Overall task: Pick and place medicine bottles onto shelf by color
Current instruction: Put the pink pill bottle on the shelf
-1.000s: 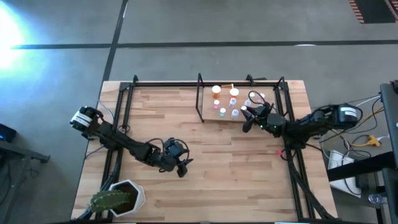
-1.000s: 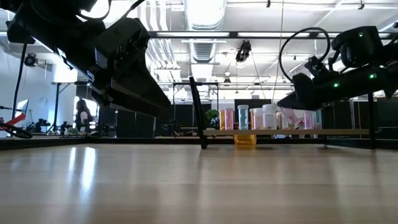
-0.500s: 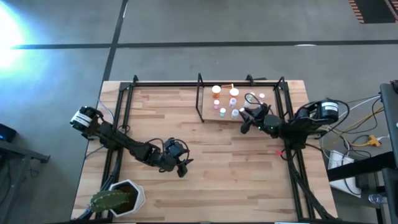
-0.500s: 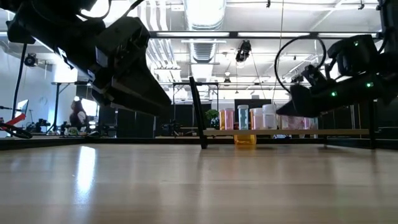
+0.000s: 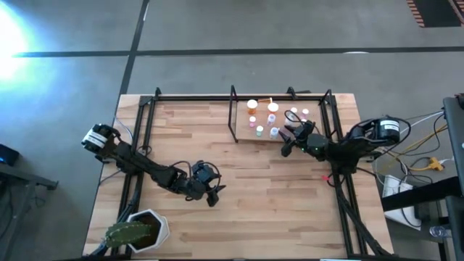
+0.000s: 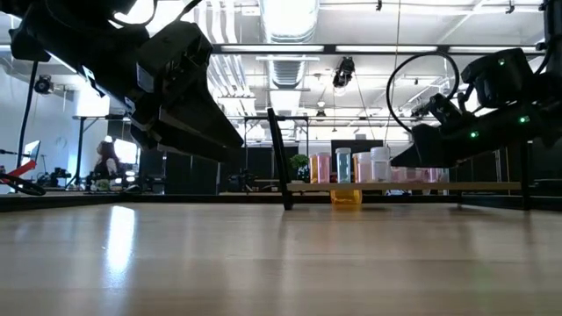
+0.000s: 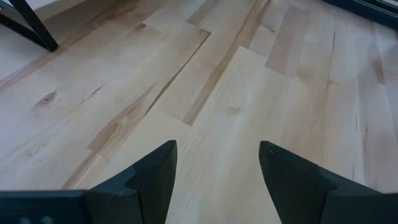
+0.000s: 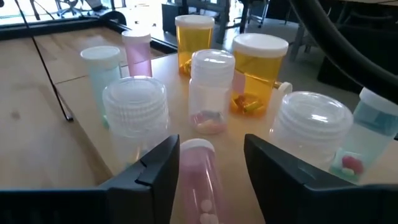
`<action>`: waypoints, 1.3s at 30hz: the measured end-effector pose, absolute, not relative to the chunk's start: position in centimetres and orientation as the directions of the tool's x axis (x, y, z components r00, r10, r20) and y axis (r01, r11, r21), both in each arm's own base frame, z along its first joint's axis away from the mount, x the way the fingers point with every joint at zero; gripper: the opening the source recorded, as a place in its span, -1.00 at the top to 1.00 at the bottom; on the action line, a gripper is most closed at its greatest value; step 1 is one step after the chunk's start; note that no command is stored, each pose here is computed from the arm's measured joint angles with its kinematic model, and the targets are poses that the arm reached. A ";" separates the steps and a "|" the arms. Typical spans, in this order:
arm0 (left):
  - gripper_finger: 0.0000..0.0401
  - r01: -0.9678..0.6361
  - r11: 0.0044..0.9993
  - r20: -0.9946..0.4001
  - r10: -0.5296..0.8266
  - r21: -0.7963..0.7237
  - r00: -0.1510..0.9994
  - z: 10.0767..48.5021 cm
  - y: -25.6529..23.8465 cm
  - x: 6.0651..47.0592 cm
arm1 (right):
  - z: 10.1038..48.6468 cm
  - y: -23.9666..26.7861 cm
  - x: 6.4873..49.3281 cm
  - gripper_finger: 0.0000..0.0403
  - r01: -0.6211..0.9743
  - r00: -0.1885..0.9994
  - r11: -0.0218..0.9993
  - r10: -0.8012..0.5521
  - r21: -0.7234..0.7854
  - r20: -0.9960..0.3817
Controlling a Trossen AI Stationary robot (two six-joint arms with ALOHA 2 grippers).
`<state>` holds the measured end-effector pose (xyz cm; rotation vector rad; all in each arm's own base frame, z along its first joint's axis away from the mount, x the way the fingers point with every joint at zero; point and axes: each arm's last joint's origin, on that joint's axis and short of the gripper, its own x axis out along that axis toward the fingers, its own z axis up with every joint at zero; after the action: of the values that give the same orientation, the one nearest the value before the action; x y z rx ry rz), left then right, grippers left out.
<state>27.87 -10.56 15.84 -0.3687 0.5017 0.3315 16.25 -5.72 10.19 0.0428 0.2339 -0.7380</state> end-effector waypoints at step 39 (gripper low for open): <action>-0.06 -0.392 0.883 -0.519 0.216 -0.259 0.827 15.9 -10.6 27.9 | 17.5 1.6 19.3 0.60 0.506 0.512 0.863 -0.308 -0.008 -0.802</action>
<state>27.88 -10.57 15.86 -0.3681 0.5007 0.3307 19.30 1.61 17.46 0.2395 0.9101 -0.4947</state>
